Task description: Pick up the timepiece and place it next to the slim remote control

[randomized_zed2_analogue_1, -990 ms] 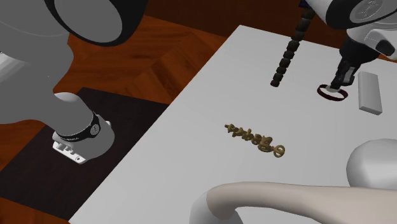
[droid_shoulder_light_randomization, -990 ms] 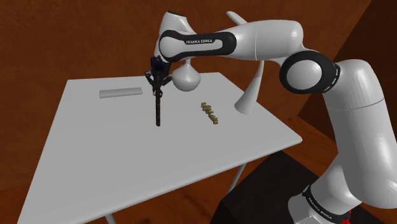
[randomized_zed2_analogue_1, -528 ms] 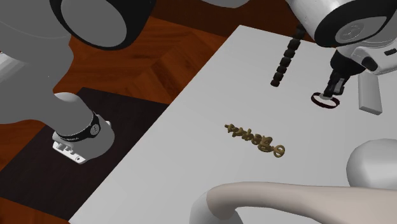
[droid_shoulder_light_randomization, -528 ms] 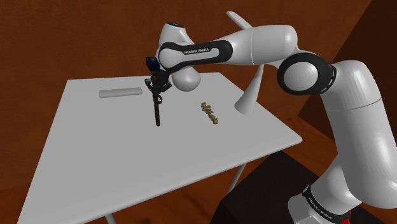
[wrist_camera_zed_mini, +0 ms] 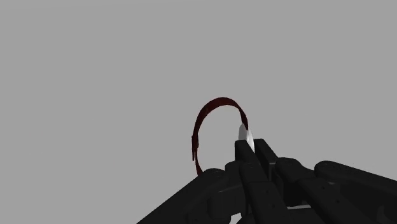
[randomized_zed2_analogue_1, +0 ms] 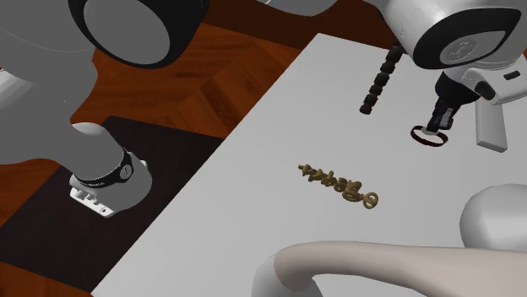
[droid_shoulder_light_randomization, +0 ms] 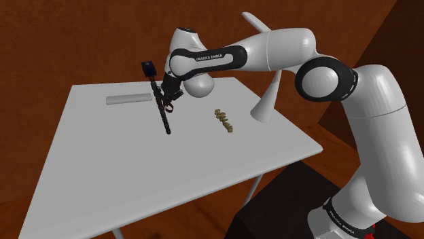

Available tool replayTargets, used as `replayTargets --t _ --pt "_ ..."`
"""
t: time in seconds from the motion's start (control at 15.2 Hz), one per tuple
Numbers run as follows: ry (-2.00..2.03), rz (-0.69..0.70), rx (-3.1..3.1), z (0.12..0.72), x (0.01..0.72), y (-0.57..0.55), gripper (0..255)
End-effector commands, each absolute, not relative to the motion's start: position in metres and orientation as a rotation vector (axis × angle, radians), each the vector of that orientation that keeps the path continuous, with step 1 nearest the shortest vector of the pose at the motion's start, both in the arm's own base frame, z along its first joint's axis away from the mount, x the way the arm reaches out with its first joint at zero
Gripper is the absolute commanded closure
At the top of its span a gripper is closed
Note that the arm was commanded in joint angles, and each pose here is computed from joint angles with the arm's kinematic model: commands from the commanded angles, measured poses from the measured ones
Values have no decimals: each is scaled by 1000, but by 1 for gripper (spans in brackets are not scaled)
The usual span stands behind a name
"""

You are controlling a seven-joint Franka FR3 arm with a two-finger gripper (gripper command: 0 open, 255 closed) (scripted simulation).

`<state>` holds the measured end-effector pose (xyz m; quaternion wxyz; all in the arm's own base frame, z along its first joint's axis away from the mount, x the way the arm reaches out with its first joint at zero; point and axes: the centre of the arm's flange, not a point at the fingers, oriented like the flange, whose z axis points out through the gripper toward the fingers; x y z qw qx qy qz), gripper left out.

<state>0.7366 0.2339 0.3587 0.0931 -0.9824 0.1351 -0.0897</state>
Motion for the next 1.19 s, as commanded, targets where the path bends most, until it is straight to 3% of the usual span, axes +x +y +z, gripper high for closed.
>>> replayTargets --t 0.0,0.33,0.59,1.12 --pt "401 -266 -2916 359 737 234 0" --pt "401 -266 -2916 359 737 234 0" --pt "401 -266 -2916 407 727 226 0" --pt "401 -267 -2916 407 727 226 0"
